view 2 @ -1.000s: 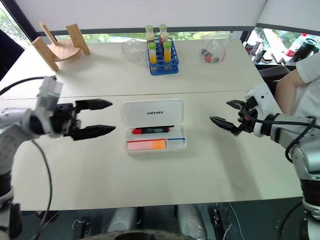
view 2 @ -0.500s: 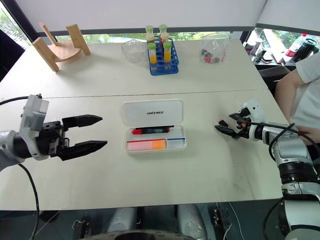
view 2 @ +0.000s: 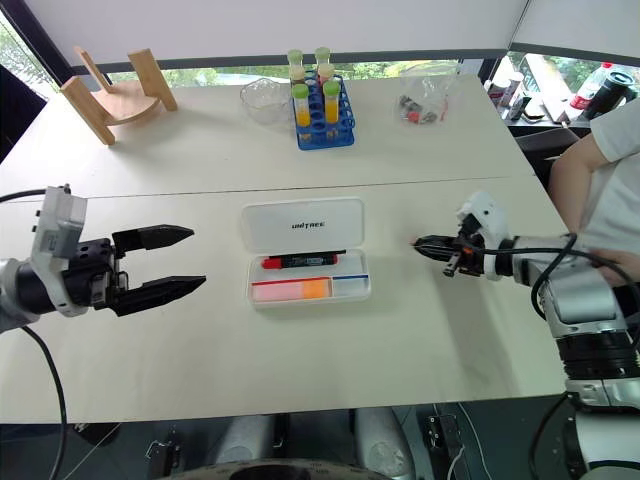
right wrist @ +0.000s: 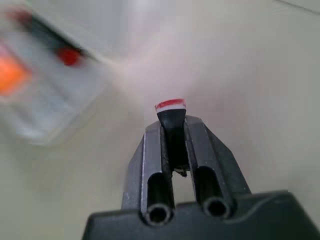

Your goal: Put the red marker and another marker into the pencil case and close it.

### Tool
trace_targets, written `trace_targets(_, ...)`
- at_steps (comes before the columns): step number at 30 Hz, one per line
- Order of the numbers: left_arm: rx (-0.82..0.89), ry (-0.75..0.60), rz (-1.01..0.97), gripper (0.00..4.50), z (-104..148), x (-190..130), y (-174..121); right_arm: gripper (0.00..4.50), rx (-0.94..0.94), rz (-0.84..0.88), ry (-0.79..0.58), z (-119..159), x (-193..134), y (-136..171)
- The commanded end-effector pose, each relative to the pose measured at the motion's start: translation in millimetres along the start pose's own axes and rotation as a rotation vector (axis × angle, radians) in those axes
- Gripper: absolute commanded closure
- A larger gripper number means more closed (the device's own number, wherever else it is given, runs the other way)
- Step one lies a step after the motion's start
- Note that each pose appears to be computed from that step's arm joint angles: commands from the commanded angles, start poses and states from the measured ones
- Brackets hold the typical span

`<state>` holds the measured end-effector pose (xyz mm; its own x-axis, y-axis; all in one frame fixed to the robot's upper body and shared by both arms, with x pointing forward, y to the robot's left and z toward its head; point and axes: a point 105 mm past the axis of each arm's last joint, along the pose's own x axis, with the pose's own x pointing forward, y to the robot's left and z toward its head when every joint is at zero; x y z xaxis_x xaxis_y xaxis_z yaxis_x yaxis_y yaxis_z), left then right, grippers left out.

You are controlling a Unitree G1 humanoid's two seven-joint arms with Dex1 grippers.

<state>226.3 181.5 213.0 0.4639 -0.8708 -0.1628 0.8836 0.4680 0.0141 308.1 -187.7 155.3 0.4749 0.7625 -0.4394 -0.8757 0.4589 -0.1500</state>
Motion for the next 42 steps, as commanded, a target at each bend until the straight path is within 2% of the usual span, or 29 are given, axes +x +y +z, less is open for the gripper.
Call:
trace_targets(1,0.035,0.005,-0.012,0.0,2,0,-2,4.48,-0.101,0.198,-0.028,27,12,34)
trace_targets(5,0.043,0.017,-0.028,0.0,-1,4,-5,4.48,-0.207,0.322,-0.005,26,36,50)
trace_targets(12,0.047,0.008,-0.033,0.0,-2,7,-11,4.48,-0.292,0.399,0.057,8,61,51)
trace_targets(21,0.037,-0.001,-0.01,0.0,-5,8,-18,4.48,-0.307,0.409,0.085,-2,67,45)
trace_targets(22,0.035,-0.002,-0.006,0.0,-6,7,-18,3.49,-0.309,0.408,0.079,-1,67,44)
trace_targets(28,0.055,0.042,0.037,0.0,-13,4,-15,0.42,-0.319,0.401,0.032,21,60,43)
trace_targets(29,0.052,0.048,0.042,0.0,-14,4,-14,0.07,-0.322,0.392,0.015,27,57,42)
trace_targets(35,0.046,0.068,0.067,0.0,-15,-5,-12,0.07,-0.262,0.303,-0.074,69,11,29)
trace_targets(38,0.038,0.063,0.094,0.0,-12,-10,-8,0.07,-0.205,0.258,-0.085,77,-14,27)
trace_targets(42,0.063,0.043,0.167,0.0,-10,-10,8,0.07,-0.149,0.205,-0.099,78,-25,29)
